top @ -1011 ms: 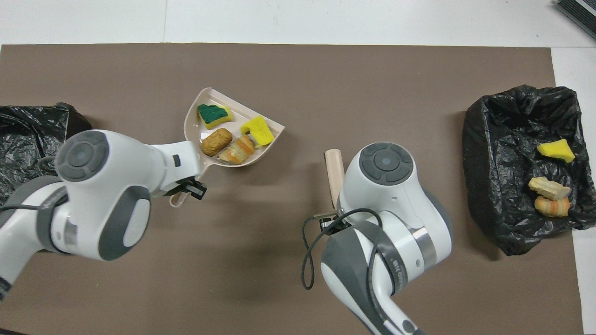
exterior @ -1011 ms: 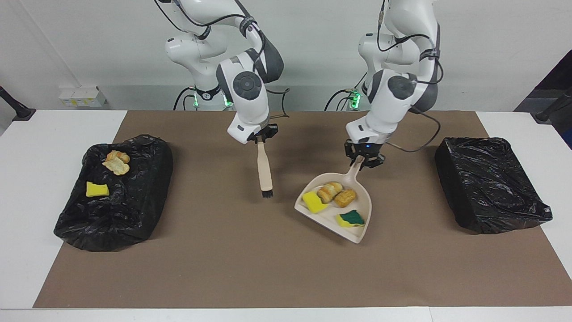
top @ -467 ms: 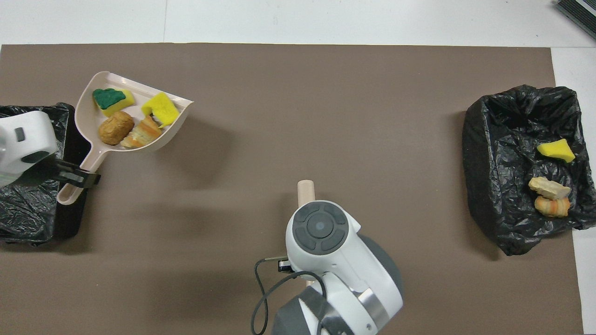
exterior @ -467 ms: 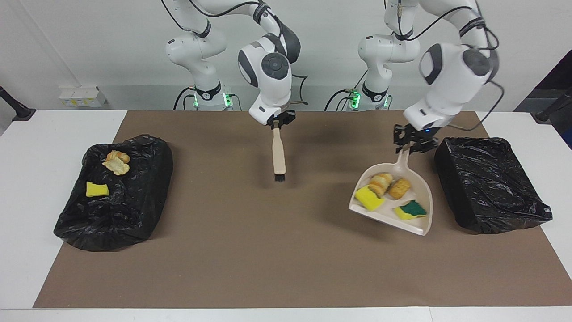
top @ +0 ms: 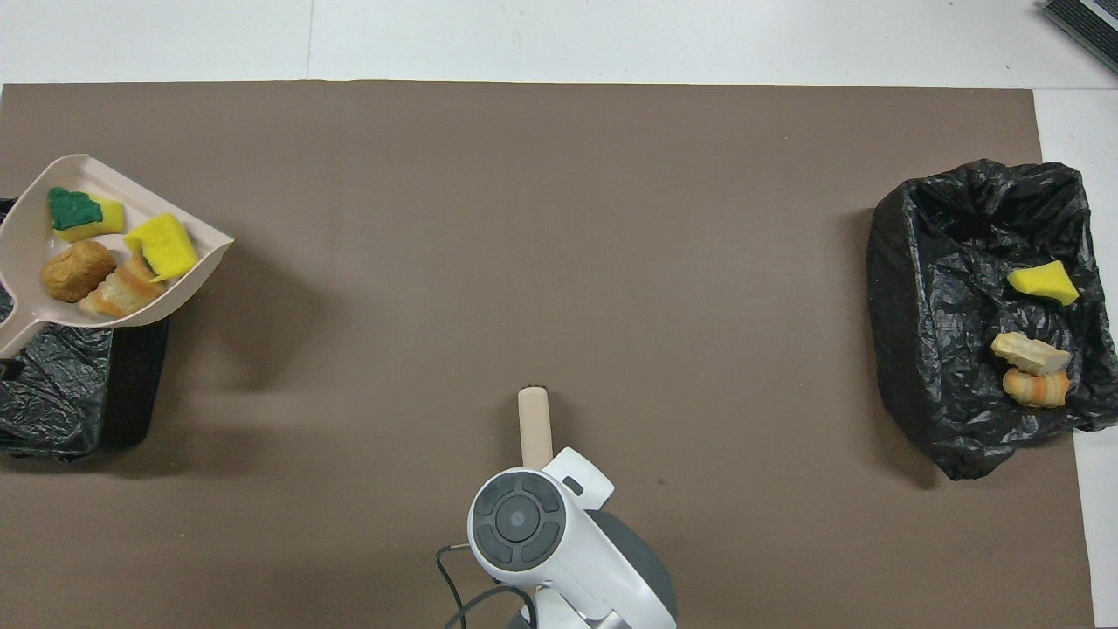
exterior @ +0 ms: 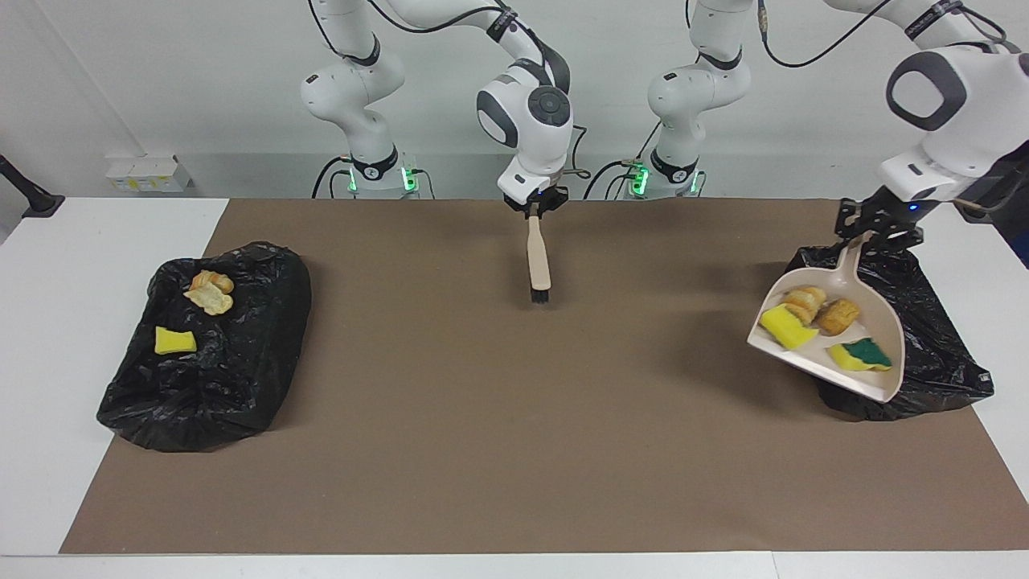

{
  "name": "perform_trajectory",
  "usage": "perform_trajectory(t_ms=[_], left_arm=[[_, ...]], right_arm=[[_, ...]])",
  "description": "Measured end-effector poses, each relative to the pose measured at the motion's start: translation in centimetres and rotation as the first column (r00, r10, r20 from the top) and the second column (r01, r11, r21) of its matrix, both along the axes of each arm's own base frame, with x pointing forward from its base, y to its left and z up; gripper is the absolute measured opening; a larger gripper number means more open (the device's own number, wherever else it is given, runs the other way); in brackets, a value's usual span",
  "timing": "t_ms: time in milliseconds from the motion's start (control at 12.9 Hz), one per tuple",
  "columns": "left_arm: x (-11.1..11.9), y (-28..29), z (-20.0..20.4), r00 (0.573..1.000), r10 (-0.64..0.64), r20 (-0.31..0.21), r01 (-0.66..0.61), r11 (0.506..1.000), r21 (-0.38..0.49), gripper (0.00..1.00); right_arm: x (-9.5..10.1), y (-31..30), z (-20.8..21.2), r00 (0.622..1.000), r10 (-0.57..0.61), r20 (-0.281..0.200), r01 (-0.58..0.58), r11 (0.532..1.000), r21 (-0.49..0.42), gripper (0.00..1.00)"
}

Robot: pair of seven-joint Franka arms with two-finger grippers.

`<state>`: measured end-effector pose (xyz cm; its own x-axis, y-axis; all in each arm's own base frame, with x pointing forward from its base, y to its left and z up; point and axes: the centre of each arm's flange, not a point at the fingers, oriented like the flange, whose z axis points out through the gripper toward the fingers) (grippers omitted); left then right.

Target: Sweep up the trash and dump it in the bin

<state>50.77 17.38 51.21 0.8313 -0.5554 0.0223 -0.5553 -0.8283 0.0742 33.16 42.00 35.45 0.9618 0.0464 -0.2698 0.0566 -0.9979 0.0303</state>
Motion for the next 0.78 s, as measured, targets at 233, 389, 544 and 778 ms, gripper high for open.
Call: perform_trajectory(t_ms=[233,389,544,778], left_arm=[[-1.4,4.8,0.6,0.991,-0.131,-0.020,0.132,0.983,0.125,0.31],[-2.8,9.2,1.2,0.965,-0.257,-0.054,0.262,0.939,0.224,0.31],[-3.5,11.7,1.8,0.941,-0.314,-0.128,0.339,0.889,0.309,0.31],[-3.2,12.4,2.7,0.899,-0.350,-0.263,0.434,0.795,0.424,0.31]], right_arm=[[-0.3,0.4,-1.5,1.000,-0.010,-0.003,0.010,1.000,0.015,0.26],[-0.2,0.4,-1.8,1.000,-0.017,-0.008,0.017,1.000,0.017,0.44],[0.2,0.8,-0.8,1.000,-0.019,-0.003,0.019,0.999,0.029,0.70],[2.4,0.6,3.2,0.999,-0.038,-0.006,0.038,0.999,0.040,1.00]])
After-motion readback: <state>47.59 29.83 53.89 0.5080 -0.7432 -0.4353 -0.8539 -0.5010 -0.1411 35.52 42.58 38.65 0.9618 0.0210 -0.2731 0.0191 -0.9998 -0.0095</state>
